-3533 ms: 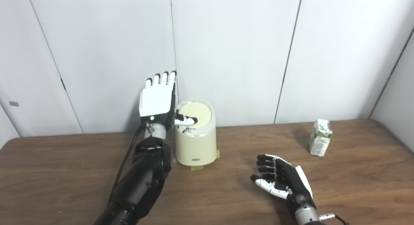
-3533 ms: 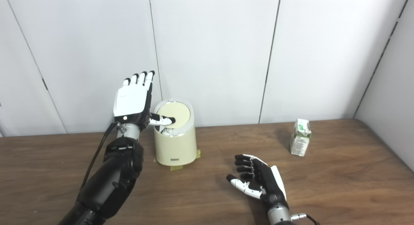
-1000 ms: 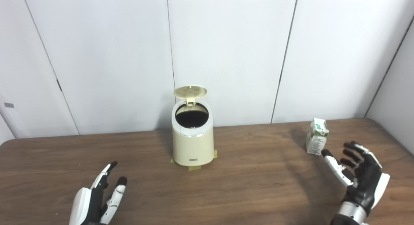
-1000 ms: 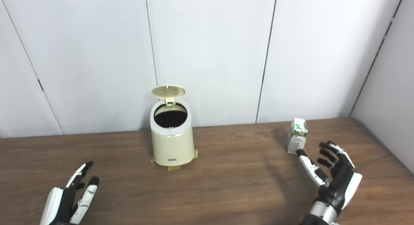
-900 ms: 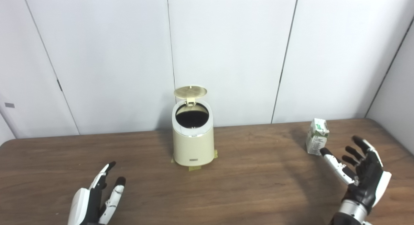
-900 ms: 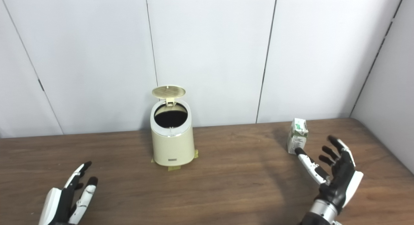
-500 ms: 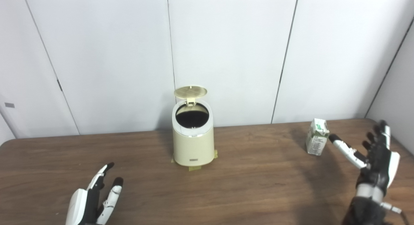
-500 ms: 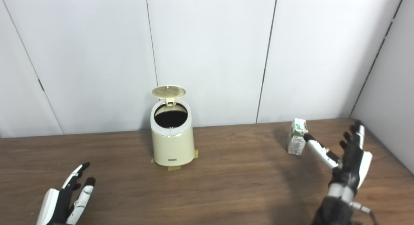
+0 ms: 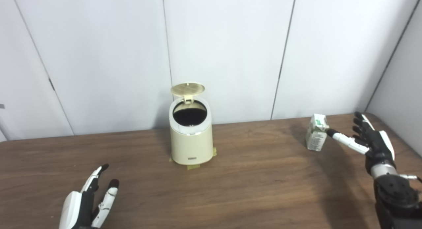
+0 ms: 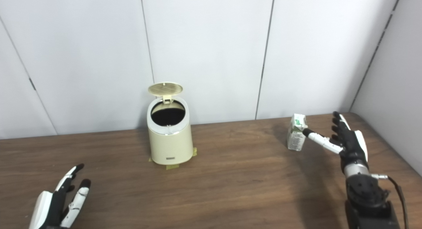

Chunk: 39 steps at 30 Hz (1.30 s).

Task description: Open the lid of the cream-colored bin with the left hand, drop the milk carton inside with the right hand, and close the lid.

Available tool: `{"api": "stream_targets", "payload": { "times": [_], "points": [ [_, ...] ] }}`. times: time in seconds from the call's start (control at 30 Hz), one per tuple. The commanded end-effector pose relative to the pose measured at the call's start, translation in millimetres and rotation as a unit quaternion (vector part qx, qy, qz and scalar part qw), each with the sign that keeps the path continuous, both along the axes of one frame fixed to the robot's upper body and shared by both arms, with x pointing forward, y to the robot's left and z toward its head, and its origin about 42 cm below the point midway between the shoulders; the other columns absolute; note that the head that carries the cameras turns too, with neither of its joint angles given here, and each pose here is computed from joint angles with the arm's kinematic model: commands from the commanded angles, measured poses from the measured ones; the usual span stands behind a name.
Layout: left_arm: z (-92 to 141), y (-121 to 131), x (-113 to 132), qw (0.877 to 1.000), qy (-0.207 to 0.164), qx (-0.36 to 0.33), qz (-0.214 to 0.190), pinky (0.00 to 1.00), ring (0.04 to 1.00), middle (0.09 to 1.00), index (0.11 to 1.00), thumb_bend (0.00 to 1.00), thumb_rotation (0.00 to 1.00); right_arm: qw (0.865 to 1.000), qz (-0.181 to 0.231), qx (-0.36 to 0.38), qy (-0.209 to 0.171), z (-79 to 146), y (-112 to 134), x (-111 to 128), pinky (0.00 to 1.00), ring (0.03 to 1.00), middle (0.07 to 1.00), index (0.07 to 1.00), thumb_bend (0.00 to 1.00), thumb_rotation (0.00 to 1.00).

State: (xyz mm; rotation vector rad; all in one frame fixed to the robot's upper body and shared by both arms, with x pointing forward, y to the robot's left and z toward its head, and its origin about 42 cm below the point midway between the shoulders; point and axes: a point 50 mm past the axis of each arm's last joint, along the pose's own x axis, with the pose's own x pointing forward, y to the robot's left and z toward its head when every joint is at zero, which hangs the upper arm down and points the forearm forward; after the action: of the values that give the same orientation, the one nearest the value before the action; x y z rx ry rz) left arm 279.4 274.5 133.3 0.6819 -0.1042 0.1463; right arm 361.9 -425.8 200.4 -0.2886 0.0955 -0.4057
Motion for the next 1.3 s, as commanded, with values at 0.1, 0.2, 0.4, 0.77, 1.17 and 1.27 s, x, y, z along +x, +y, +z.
{"api": "stream_targets", "payload": {
  "times": [0.1, 0.2, 0.4, 0.77, 1.17, 1.27],
  "points": [
    [18.3, 4.1, 5.8, 0.999, -0.039, 0.012, -0.004, 0.83, 0.913, 0.928, 0.901, 0.45, 0.91, 0.999, 0.044, -0.009, -0.021, 32.1, -20.1, 16.4, 0.92, 0.93, 0.93, 0.922, 0.97, 0.34],
    [17.0, 5.3, 6.1, 0.999, -0.031, 0.009, -0.005, 0.82, 0.912, 0.926, 0.904, 0.47, 0.88, 0.998, 0.063, 0.014, -0.022, 25.9, -24.8, 20.9, 0.96, 0.954, 0.947, 0.947, 0.97, 0.3],
    [15.1, 9.1, 5.9, 1.0, -0.022, 0.01, -0.007, 0.82, 0.913, 0.927, 0.906, 0.49, 0.83, 0.992, 0.097, 0.071, -0.03, 13.8, -30.4, 30.3, 0.99, 0.966, 0.932, 0.977, 0.88, 0.21],
    [18.2, 11.2, 2.8, 0.999, -0.029, 0.008, -0.013, 0.82, 0.909, 0.924, 0.907, 0.49, 0.78, 0.983, 0.155, 0.09, -0.036, 7.2, -46.8, 50.6, 0.95, 0.905, 0.896, 0.902, 0.91, 0.01],
    [21.7, 11.7, -0.1, 0.999, -0.032, -0.005, -0.014, 0.82, 0.908, 0.934, 0.917, 0.51, 0.76, 0.982, 0.162, 0.079, -0.057, -2.1, -39.7, 66.7, 0.81, 0.818, 0.845, 0.878, 0.88, 0.0],
    [22.9, 11.8, -1.1, 0.999, -0.035, -0.005, -0.014, 0.82, 0.908, 0.934, 0.919, 0.52, 0.76, 0.982, 0.163, 0.077, -0.054, -1.5, -39.4, 72.0, 0.78, 0.81, 0.838, 0.874, 0.91, 0.0]
  ]
}}
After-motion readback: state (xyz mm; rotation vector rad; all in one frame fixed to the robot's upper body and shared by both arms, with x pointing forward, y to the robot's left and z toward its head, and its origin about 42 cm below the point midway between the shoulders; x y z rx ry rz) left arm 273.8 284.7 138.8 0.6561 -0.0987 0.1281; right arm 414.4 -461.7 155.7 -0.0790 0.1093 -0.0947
